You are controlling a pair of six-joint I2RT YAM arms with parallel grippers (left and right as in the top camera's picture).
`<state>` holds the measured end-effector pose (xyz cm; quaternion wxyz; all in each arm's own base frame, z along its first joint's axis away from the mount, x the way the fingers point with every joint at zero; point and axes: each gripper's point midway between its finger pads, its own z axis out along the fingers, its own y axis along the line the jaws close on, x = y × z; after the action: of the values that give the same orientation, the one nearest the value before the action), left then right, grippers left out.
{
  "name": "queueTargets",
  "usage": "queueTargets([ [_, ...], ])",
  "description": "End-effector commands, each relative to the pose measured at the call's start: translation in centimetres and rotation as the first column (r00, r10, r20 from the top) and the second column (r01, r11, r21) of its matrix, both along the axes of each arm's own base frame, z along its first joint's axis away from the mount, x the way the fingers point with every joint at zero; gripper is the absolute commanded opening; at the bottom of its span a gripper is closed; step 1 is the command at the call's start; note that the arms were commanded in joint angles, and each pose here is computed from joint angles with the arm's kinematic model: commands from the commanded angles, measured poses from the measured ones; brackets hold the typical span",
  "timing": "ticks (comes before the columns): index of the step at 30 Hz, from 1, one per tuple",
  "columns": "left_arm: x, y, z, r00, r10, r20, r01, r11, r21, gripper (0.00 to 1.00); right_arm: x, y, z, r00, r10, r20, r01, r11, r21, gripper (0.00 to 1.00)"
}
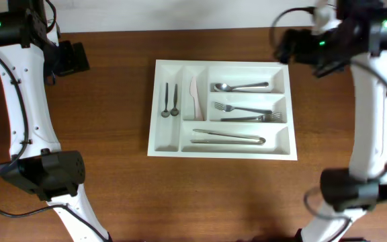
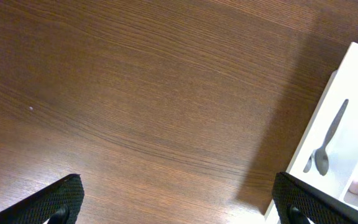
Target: Pack container
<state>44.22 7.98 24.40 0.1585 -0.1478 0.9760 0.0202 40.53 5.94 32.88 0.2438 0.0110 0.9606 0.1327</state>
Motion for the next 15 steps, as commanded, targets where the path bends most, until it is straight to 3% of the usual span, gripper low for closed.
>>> queueTargets([
  [1, -0.2, 0.5, 0.1, 1.000, -0.004, -0.004, 0.004, 1.000, 0.018, 0.99, -4.5, 3.7, 5.8, 0.982, 0.103, 0.156, -0.106, 0.994, 0.007, 0.99],
  [8, -0.2, 0.5, 0.1, 1.000, -0.004, -0.004, 0.004, 1.000, 0.018, 0.99, -11.0, 7.2, 11.1, 0.920, 0.230, 0.316, -0.246, 0.969, 0.011, 0.99],
  [15, -0.2, 0.5, 0.1, 1.000, -0.004, -0.004, 0.004, 1.000, 0.018, 0.99, -11.7, 1.3, 14.9, 0.874, 0.075, 0.479, -0.012, 0.991, -0.134, 0.99],
])
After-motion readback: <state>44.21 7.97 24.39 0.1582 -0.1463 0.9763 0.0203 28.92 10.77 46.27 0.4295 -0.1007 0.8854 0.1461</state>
